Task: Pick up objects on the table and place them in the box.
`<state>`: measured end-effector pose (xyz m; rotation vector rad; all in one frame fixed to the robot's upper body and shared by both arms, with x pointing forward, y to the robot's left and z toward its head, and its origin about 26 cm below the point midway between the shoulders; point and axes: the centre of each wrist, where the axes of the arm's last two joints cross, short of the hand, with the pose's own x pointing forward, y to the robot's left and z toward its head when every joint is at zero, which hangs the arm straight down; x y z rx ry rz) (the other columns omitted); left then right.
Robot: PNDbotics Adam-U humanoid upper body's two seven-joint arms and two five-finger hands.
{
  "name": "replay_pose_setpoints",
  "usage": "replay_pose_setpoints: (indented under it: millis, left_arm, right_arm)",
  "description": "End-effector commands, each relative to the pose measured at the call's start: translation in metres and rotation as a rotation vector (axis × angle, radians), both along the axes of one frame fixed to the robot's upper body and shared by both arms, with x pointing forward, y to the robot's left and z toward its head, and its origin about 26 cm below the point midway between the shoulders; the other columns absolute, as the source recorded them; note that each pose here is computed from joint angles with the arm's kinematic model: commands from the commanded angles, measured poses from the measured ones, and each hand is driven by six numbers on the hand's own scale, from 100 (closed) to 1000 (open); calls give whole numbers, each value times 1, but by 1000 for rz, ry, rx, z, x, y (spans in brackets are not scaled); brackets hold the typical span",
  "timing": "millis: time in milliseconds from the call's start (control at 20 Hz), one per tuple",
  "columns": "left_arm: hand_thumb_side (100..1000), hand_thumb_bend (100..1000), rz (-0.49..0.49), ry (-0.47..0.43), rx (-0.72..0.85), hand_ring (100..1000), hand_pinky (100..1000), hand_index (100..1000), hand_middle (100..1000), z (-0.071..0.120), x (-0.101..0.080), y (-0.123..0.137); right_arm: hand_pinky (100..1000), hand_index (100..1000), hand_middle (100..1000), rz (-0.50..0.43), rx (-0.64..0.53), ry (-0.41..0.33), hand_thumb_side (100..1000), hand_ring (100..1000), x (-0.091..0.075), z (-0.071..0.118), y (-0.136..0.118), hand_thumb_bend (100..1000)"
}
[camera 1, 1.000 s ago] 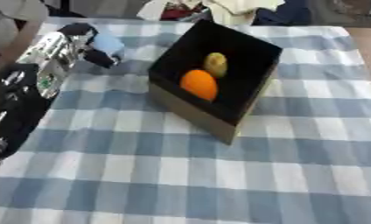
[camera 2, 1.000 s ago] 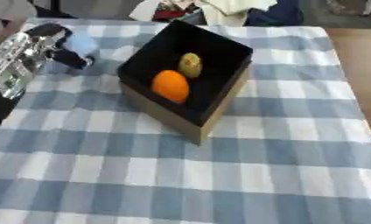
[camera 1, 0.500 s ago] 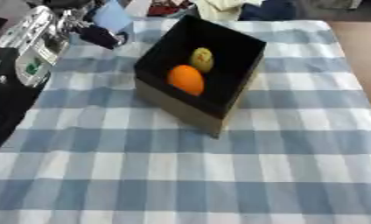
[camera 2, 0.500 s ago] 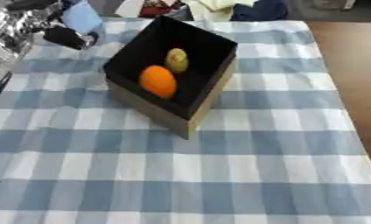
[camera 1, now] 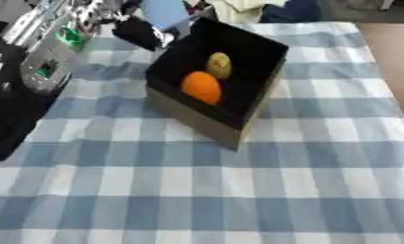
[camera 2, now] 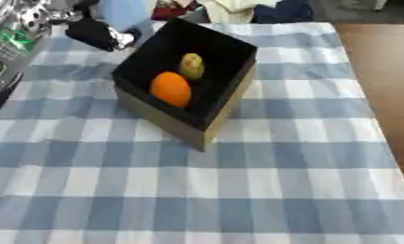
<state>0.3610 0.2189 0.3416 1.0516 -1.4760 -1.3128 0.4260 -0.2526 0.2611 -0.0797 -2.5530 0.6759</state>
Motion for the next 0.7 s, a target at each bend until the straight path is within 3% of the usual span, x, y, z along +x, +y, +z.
replay_pose_setpoints:
  millis: [50, 400, 700]
  left_arm:
    - [465, 100, -79, -17, 10, 793, 593, 515, 666, 14, -13, -16]
    - [466, 100, -156, -5, 40, 788, 587, 513, 659, 15, -16, -41]
    - [483, 100, -129, 40, 81, 787, 585, 512, 656, 0, -1, -45]
  right_arm:
    - [979, 870, 784, 10, -4, -45, 729, 966, -4, 15, 1, 100]
    - [978, 870, 783, 19, -7, -50, 732, 966, -5, 17, 3, 100]
    - [979, 870, 783, 22, -8, -51, 734, 966, -5, 17, 4, 100]
